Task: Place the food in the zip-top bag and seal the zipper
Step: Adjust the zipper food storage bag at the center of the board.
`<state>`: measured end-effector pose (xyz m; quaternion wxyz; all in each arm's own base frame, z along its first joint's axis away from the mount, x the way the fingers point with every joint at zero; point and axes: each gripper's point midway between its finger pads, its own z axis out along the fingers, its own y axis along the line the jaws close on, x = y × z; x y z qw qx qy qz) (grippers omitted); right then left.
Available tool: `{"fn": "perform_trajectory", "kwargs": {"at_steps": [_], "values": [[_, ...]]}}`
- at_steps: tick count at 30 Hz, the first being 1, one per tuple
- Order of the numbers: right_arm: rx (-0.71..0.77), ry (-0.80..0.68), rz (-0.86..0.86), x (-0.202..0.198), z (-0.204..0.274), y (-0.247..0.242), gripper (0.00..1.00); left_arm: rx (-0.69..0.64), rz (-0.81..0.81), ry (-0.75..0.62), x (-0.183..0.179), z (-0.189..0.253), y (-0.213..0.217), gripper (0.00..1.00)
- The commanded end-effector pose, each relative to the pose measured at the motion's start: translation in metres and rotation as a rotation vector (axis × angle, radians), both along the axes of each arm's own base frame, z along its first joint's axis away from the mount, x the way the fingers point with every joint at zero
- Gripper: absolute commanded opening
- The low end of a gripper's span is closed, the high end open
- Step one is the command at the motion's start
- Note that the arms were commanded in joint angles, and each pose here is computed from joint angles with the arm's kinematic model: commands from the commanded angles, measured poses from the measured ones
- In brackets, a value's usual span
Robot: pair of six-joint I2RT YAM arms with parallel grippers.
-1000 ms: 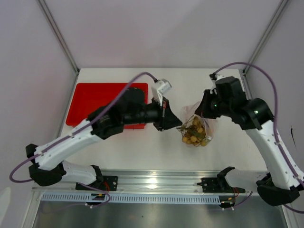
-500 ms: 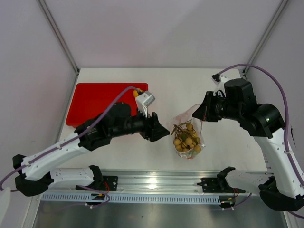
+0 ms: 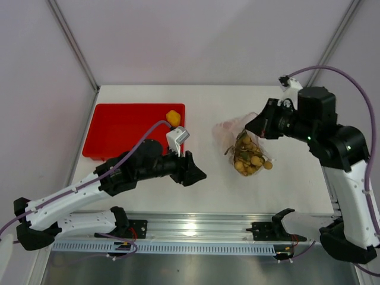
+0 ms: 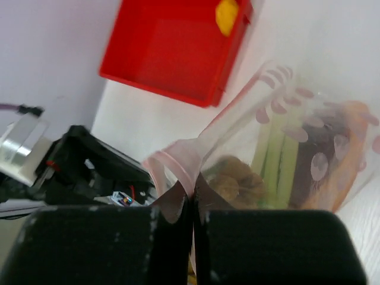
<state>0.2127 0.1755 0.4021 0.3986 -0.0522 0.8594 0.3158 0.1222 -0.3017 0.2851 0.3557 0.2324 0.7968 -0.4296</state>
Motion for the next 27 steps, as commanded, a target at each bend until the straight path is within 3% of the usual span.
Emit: {"fn": "perform_trajectory", "kwargs": {"at_steps": [1, 2, 5, 8, 9, 11, 14, 17, 21, 22, 27], "values": [[0.048, 0.022, 0.068, -0.013, -0.018, 0.007, 0.0, -0.067, -0.017, -0.003, 0.0, 0.016, -0.009, 0.64], [0.026, 0.133, 0.069, -0.004, -0.069, 0.013, 0.0, -0.061, -0.023, 0.014, 0.0, 0.01, -0.013, 0.64], [-0.003, 0.251, 0.056, 0.001, -0.11, 0.015, 0.0, -0.066, -0.039, 0.05, -0.002, 0.005, -0.021, 0.64], [0.038, 0.126, 0.07, -0.004, -0.062, 0.017, 0.0, -0.068, -0.046, 0.066, -0.004, 0.002, -0.023, 0.64], [0.078, 0.034, 0.072, -0.007, -0.022, 0.015, 0.0, -0.069, -0.039, 0.062, -0.003, 0.001, -0.021, 0.64], [0.078, 0.007, 0.081, -0.014, -0.004, 0.011, 0.0, -0.08, -0.028, 0.052, -0.002, 0.003, -0.019, 0.64], [0.06, 0.028, 0.045, -0.006, -0.027, 0.007, 0.0, -0.086, -0.017, 0.048, -0.001, 0.003, -0.017, 0.65], [0.024, 0.241, 0.046, 0.0, -0.099, 0.009, 0.0, -0.081, -0.02, 0.083, -0.004, -0.004, -0.019, 0.65], [0.109, 0.159, 0.028, -0.002, -0.071, 0.015, 0.0, -0.123, -0.028, 0.149, -0.018, -0.015, -0.028, 0.64], [0.104, 0.151, -0.006, 0.001, -0.068, 0.011, 0.0, -0.185, -0.032, 0.146, -0.021, -0.005, -0.035, 0.64], [0.165, 0.168, -0.13, 0.007, -0.064, 0.005, 0.0, -0.255, 0.141, 0.242, -0.016, -0.024, -0.033, 0.72]]}}
